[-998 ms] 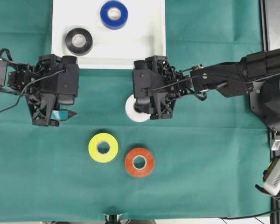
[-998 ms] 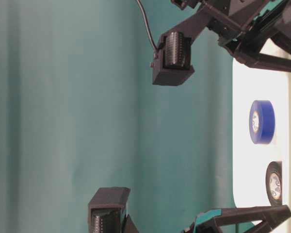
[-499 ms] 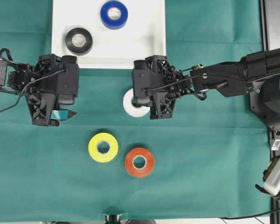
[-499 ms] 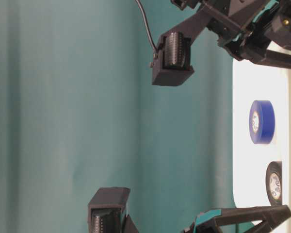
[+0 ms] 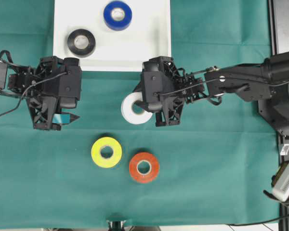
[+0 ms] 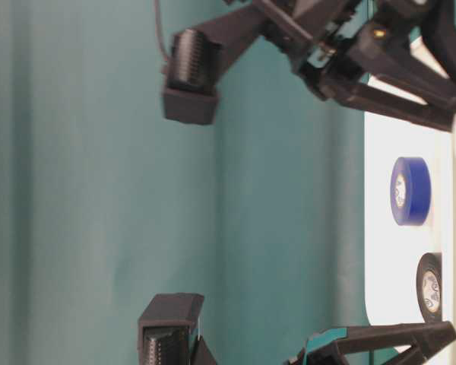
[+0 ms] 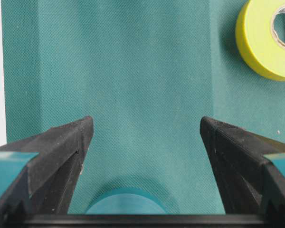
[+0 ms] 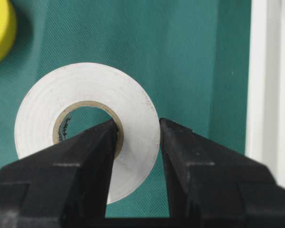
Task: Put the tape alternately from left to right into the white case.
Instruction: 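Lower the right gripper into the white roll's hole and close, then carry the white roll with the right gripper into the tray, then release the white roll beside the blue roll and lift the right gripper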
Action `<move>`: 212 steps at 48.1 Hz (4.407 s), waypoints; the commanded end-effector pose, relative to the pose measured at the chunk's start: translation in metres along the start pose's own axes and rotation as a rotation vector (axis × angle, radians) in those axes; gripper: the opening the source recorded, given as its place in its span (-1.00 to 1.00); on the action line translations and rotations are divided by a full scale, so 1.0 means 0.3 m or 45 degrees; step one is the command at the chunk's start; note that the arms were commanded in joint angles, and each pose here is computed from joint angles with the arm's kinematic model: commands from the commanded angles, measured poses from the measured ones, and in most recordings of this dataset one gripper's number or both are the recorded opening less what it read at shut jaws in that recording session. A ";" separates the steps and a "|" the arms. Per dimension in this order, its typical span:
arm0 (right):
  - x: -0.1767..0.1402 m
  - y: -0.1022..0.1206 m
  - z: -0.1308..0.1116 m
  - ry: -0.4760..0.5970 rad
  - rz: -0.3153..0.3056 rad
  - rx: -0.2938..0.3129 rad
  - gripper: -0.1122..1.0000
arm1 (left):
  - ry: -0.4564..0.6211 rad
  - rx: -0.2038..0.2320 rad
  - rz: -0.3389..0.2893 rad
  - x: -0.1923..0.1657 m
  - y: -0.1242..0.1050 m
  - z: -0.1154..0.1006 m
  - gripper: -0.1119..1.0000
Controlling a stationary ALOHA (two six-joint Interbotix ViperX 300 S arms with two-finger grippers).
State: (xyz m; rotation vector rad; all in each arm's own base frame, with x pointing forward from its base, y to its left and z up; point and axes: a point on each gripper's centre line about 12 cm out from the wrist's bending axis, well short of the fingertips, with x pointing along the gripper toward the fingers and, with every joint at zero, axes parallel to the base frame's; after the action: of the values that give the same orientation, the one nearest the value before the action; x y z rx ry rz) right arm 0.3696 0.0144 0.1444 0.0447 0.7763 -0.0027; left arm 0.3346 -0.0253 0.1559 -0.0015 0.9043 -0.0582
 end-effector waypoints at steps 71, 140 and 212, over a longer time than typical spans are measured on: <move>-0.106 -0.611 0.015 -0.012 -0.483 0.293 -0.77 | -0.041 0.001 -0.004 -0.016 -0.005 0.027 1.00; -0.082 -0.692 -0.011 0.009 -0.526 0.318 0.60 | -0.045 0.003 -0.004 -0.017 -0.005 0.032 1.00; -0.120 -0.103 0.055 -0.137 -0.079 -0.066 0.84 | -0.051 0.003 -0.005 -0.019 -0.005 0.038 1.00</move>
State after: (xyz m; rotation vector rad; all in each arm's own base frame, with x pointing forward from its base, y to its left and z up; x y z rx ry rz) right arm 0.3528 -0.0272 0.1677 -0.0239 0.7121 -0.0702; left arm 0.3346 -0.0254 0.1559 -0.0030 0.9043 -0.0578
